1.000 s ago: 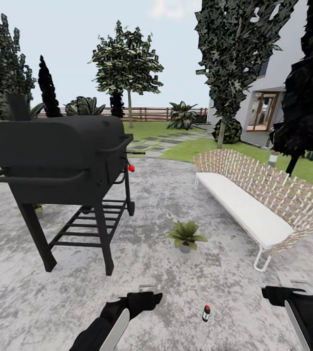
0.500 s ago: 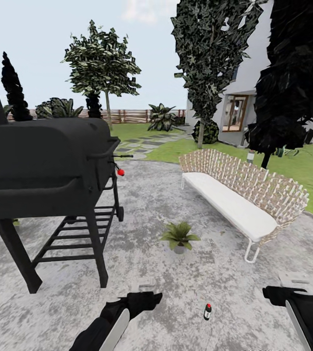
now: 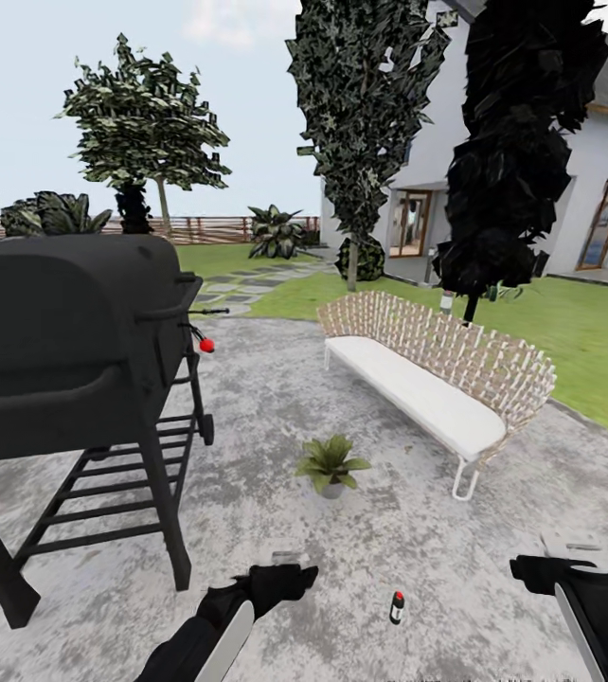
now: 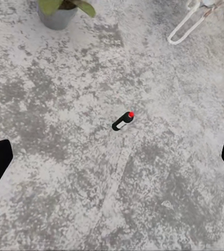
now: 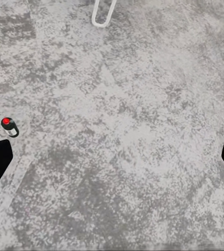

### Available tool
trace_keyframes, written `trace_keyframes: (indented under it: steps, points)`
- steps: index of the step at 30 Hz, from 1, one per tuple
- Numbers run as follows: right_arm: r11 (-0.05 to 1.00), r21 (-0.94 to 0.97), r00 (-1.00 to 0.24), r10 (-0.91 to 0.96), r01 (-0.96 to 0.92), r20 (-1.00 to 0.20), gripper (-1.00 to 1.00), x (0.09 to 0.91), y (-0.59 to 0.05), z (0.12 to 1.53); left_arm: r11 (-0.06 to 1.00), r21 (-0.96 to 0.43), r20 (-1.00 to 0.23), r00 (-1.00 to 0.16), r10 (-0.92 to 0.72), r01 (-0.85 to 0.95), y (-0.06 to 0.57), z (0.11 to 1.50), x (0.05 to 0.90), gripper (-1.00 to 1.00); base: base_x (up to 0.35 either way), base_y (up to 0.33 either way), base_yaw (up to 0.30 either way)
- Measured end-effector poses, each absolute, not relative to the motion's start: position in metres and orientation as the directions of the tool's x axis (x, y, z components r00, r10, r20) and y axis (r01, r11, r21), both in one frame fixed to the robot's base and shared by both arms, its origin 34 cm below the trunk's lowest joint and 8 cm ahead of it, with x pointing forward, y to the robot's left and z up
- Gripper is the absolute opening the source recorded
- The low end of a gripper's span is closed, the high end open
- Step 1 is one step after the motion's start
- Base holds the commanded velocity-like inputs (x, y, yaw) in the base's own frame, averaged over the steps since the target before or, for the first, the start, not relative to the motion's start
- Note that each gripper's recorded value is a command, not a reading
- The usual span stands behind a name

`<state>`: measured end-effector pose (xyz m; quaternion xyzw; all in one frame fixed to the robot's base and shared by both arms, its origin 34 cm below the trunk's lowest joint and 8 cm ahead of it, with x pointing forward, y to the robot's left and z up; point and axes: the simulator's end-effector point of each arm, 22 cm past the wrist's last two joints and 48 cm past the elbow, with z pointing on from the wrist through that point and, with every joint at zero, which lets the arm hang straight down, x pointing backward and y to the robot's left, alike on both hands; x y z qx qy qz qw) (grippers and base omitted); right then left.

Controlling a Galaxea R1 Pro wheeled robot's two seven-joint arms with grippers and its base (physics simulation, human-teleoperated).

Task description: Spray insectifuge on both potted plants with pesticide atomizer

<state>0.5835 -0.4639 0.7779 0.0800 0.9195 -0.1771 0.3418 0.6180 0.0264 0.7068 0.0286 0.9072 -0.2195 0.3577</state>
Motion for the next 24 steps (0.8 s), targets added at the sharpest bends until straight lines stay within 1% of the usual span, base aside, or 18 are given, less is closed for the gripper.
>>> trace_keyframes:
  steps: [1,4,10,17,24]
  points:
    - [0.924,-0.271,-0.753,0.026,0.268,-0.658,1.0,0.584,-0.464,0.778,0.899,-0.366,-0.681,-0.728,-0.082,0.241,0.017,0.709,0.616,1.0,0.003,0.004,-0.269]
    - [0.924,-0.27,-0.751,0.026,0.269,-0.66,1.0,0.584,-0.464,0.779,0.897,-0.359,-0.688,-0.722,-0.068,0.257,0.013,0.71,0.614,1.0,0.002,0.002,-0.269]
    - [0.924,-0.269,-0.748,0.025,0.27,-0.663,1.0,0.584,-0.464,0.781,0.908,-0.339,-0.683,-0.729,-0.057,0.246,0.015,0.707,0.612,1.0,0.0,0.0,-0.269]
    - [0.924,-0.268,-0.745,0.025,0.272,-0.667,1.0,0.584,-0.464,0.784,0.951,-0.217,-0.704,-0.71,0.004,0.221,0.037,0.704,0.619,1.0,0.0,0.0,-0.269]
    - [0.924,-0.267,-0.741,0.025,0.273,-0.671,1.0,0.584,-0.464,0.786,0.967,-0.161,-0.749,-0.662,0.009,0.196,0.046,0.73,0.636,1.0,0.0,0.0,-0.269]
